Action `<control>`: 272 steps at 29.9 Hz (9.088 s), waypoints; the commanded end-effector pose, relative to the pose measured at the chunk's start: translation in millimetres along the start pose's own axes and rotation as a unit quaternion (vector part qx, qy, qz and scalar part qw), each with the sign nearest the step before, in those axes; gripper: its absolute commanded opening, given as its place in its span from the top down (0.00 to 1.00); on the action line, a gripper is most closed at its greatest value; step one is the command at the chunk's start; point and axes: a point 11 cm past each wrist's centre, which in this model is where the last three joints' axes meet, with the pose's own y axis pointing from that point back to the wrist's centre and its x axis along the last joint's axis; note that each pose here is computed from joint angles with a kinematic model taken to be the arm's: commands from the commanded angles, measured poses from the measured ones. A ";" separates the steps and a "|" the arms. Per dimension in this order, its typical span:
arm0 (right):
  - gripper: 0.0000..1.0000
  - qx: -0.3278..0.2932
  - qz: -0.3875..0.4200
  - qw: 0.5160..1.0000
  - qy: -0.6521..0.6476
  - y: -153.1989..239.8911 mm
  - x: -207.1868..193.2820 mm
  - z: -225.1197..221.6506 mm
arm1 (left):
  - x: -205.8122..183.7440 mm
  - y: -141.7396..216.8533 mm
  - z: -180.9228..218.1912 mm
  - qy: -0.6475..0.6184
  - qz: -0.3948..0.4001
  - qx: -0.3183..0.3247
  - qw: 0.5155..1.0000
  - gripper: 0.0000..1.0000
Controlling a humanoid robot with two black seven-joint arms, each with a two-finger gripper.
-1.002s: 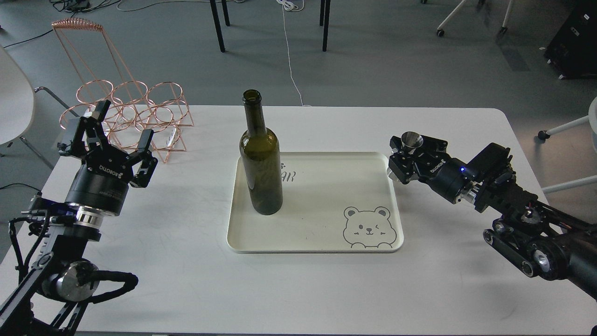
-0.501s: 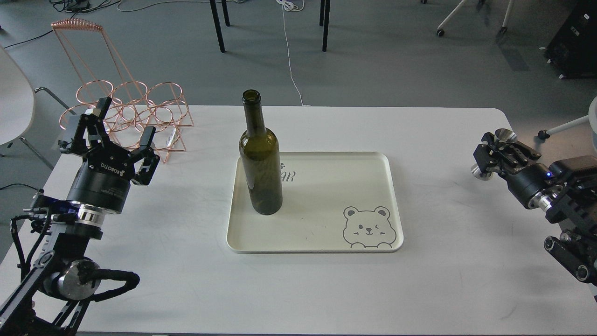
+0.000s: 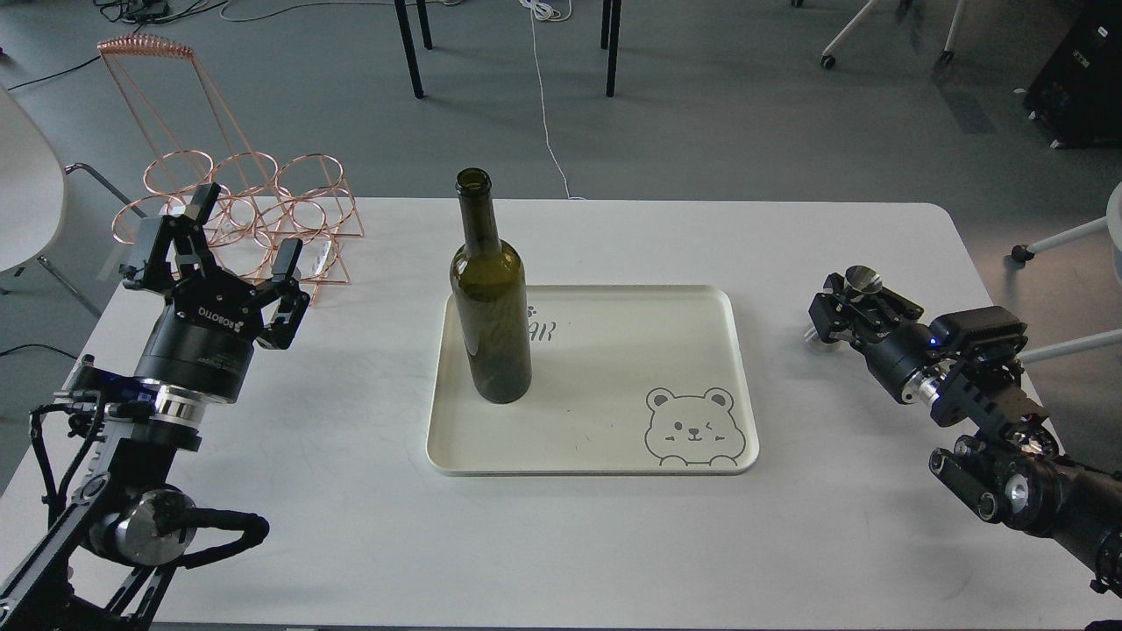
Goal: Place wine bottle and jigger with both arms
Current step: 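Carry the jigger off the tray and set it on the table, then release the jigger and raise the right gripper away from it, then reach the left gripper to the wine bottle neck and grasp it, then lift the bottle with the left gripper toward the copper rack, then lower the bottle into a slot of the copper rack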
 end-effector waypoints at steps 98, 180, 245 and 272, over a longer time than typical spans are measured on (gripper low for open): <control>0.01 0.196 -0.052 0.601 -0.773 -5.4 81.4 -99.7 | -97.0 -49.9 65.2 -0.690 -0.430 -0.022 0.582 0.02; 0.01 0.181 -0.064 0.640 -0.743 14.6 78.3 -80.3 | -11.6 -185.5 211.5 -0.822 -0.271 0.080 0.494 0.91; 0.01 0.167 -0.065 0.635 -0.752 23.2 63.6 -75.8 | 48.0 -176.0 140.4 -0.813 -0.261 0.140 0.501 0.88; 0.01 0.161 -0.069 0.631 -0.756 28.2 54.9 -76.4 | 68.9 -166.9 106.2 -0.795 -0.260 0.178 0.519 0.78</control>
